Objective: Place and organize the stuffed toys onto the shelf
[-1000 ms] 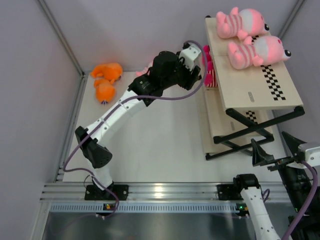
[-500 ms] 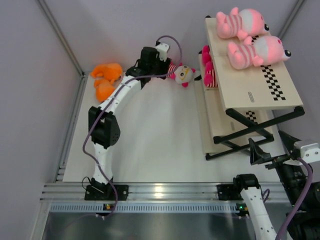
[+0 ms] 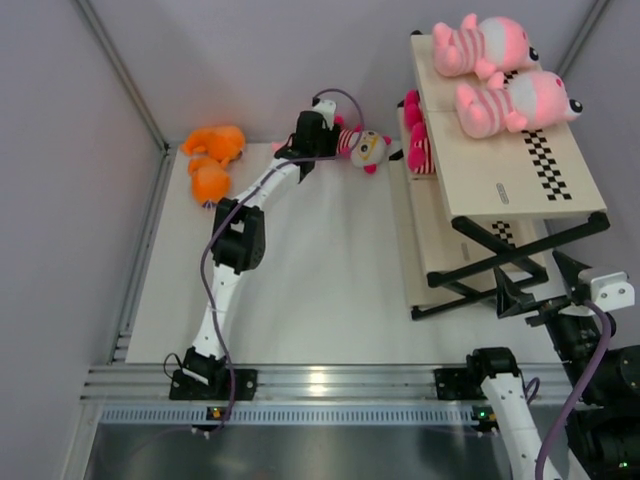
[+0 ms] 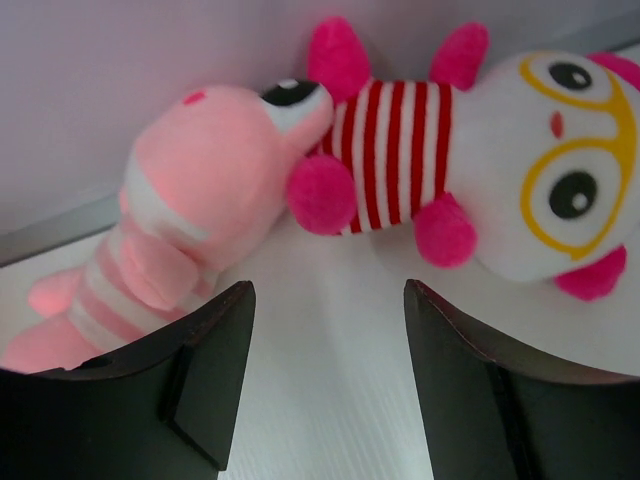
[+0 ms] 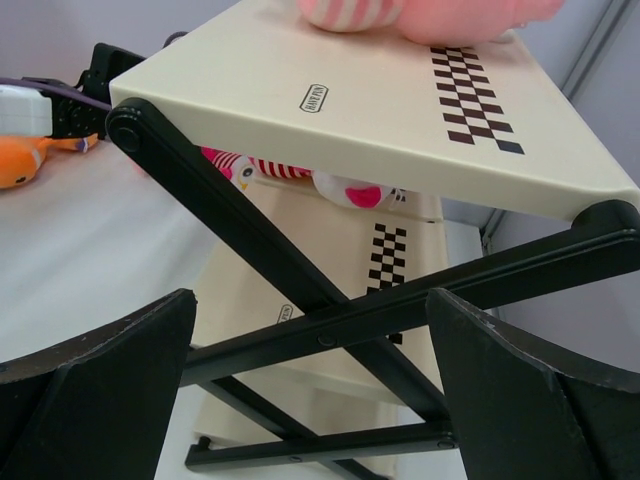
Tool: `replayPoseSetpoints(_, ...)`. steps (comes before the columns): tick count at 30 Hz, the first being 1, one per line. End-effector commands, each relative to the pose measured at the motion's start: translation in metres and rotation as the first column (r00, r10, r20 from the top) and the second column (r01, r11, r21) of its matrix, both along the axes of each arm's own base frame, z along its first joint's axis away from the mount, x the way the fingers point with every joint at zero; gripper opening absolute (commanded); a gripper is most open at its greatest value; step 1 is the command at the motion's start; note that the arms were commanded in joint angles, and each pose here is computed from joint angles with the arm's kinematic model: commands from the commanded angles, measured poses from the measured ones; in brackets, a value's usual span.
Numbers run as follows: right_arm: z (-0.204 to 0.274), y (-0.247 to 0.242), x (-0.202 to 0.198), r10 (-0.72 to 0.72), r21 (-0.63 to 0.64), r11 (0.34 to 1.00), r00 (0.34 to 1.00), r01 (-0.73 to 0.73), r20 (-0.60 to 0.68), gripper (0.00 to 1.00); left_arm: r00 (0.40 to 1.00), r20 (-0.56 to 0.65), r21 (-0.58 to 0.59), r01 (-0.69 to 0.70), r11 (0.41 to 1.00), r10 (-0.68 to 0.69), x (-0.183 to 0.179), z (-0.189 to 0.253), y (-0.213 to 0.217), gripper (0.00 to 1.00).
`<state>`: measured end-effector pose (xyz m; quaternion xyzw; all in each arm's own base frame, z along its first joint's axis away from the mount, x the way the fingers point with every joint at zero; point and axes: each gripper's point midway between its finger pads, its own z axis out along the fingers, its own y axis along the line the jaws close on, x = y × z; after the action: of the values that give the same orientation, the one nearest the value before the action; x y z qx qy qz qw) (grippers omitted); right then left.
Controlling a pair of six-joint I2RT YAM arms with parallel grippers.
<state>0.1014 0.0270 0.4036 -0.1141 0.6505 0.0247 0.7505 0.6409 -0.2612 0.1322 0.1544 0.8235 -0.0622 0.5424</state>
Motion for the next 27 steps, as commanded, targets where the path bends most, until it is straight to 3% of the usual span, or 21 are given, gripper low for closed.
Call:
replayPoseSetpoints(1, 0.012, 0.002, 0.015, 0.005, -0.01, 1.0, 0.999, -0.005, 0.032, 1.0, 0.974, 0.202, -0.093, -0.083, 0.992, 0.1, 0.037, 0.047, 0.006, 0.68)
replayPoseSetpoints(6, 0.007, 0.003, 0.027, 0.01, -0.011, 1.0, 1.0, -0.01, 0.001, 0.99, 0.973, 0.23, -0.123, 0.026, 0.992, 0.003, 0.046, 0.036, -0.015, 0.66)
replayPoseSetpoints(12, 0.005, 0.003, 0.034, 0.004, -0.011, 1.0, 1.0, -0.004, -0.008, 0.99, 0.979, 0.203, -0.187, 0.063, 0.98, -0.024, 0.051, 0.02, -0.021, 0.52)
replayPoseSetpoints(20, 0.0, 0.005, 0.042, 0.013, -0.01, 1.0, 1.0, -0.013, -0.028, 0.99, 0.968, 0.239, -0.185, -0.028, 0.982, 0.073, 0.066, 0.014, -0.002, 0.54)
replayPoseSetpoints(25, 0.002, 0.004, 0.042, 0.01, -0.014, 1.0, 1.0, -0.01, -0.027, 1.0, 0.96, 0.275, -0.196, 0.01, 0.981, 0.046, 0.071, 0.016, -0.006, 0.53)
replayPoseSetpoints(27, 0.002, 0.004, 0.042, 0.01, -0.014, 1.0, 1.0, -0.01, -0.029, 0.99, 0.96, 0.279, -0.21, 0.044, 0.977, 0.017, 0.07, 0.017, -0.013, 0.42)
